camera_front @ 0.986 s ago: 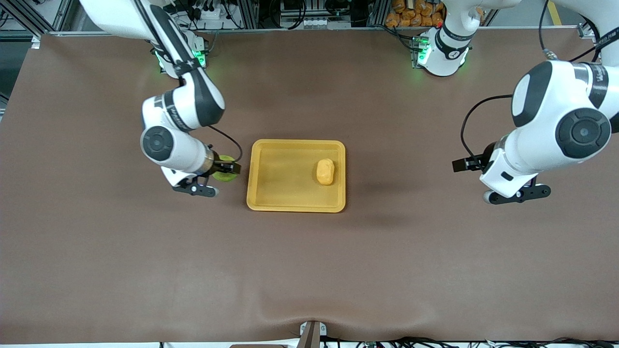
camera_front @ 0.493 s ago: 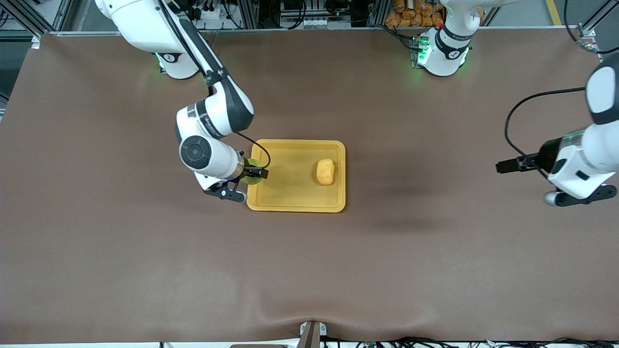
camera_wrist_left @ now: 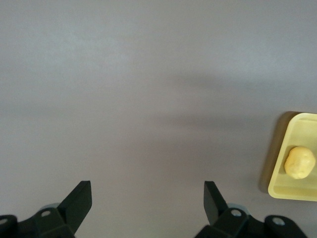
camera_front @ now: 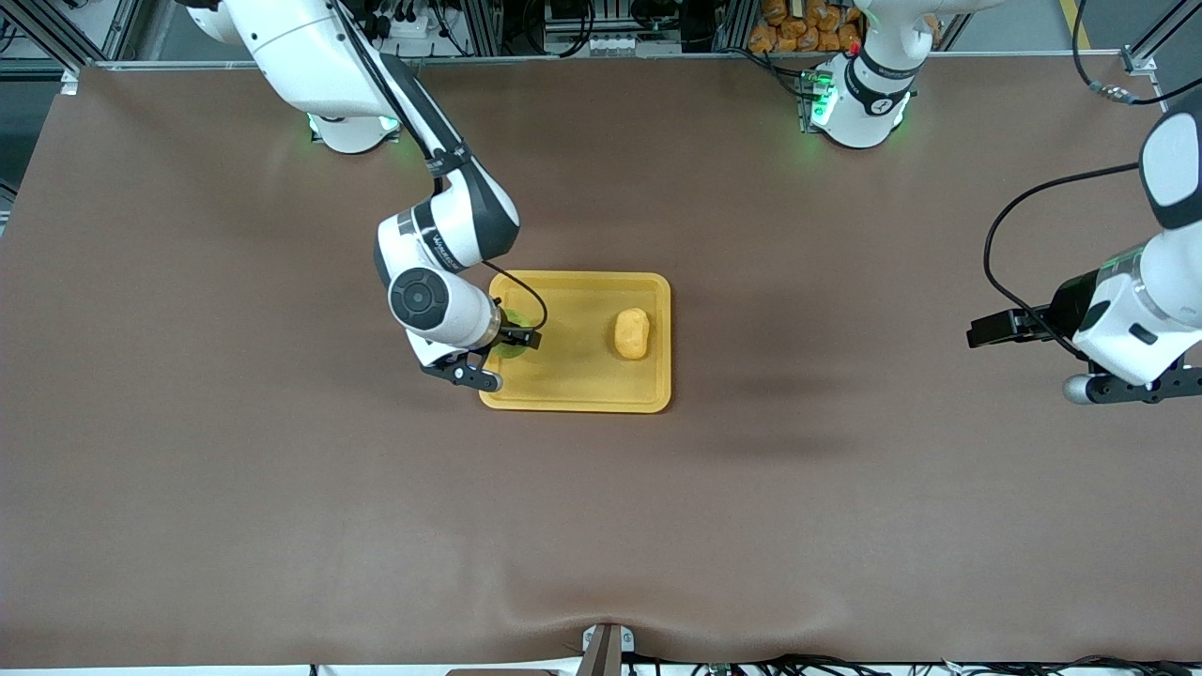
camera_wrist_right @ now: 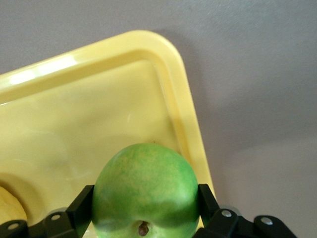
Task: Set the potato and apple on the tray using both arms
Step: 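Carry the green apple with the right gripper over the tray, then lower the apple onto the tray and open the right gripper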
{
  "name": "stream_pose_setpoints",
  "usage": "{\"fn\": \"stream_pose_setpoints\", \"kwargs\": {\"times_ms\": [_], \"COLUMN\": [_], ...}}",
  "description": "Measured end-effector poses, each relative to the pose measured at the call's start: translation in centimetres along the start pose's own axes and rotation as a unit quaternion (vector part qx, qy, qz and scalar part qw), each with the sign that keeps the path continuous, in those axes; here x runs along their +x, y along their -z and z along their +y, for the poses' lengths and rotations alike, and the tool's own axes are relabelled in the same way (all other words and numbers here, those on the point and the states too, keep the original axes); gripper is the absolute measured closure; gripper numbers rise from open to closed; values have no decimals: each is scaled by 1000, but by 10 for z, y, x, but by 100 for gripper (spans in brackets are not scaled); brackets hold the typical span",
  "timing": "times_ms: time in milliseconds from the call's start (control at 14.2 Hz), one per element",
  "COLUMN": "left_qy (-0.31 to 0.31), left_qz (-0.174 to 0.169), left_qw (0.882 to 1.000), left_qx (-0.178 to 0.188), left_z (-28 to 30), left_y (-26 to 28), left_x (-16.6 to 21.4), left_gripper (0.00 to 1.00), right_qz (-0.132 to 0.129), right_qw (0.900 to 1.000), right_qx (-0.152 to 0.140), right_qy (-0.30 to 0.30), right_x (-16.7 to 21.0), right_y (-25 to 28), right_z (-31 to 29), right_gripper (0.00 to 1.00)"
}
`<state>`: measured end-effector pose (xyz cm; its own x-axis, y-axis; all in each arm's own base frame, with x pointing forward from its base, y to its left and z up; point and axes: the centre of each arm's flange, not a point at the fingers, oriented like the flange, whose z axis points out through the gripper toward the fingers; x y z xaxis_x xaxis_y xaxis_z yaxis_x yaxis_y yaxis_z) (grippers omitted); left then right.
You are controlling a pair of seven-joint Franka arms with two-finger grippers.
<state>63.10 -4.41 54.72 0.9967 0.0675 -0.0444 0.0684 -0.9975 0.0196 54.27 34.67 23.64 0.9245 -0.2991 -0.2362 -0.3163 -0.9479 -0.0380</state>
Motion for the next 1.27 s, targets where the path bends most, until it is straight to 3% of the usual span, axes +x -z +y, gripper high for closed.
{"fn": "stream_pose_setpoints", "kwargs": {"times_ms": [352,493,704,845,1056,1268], "left_qy": [-1,-2,-56,-89,-100,-93], "left_qz": [51,44,19,8,-1,-6], "left_qw": [999,999,998,996,995,995], "left_qx": [3,7,25,29,30,30], "left_z": [-15,-22,-26,-24,-18,-27], "left_y": [80,92,78,74,73,78], "left_x": [-43,-65,-80,-82,-86,-90], "left_gripper": [0,0,0,0,0,0], "right_qz": [6,6,6,4,5,-12], "right_qw": [1000,1000,1000,1000,1000,1000], "right_qx": [-2,-4,-4,-6,-4,-10], "right_qy": [-4,-10,-14,-16,-14,-7], "right_x": [-2,-2,-2,-1,0,1], "right_y": [-24,-30,-30,-33,-29,4], "right_z": [-7,-8,-8,-8,-11,-26], "right_gripper": [12,12,12,0,0,0]}}
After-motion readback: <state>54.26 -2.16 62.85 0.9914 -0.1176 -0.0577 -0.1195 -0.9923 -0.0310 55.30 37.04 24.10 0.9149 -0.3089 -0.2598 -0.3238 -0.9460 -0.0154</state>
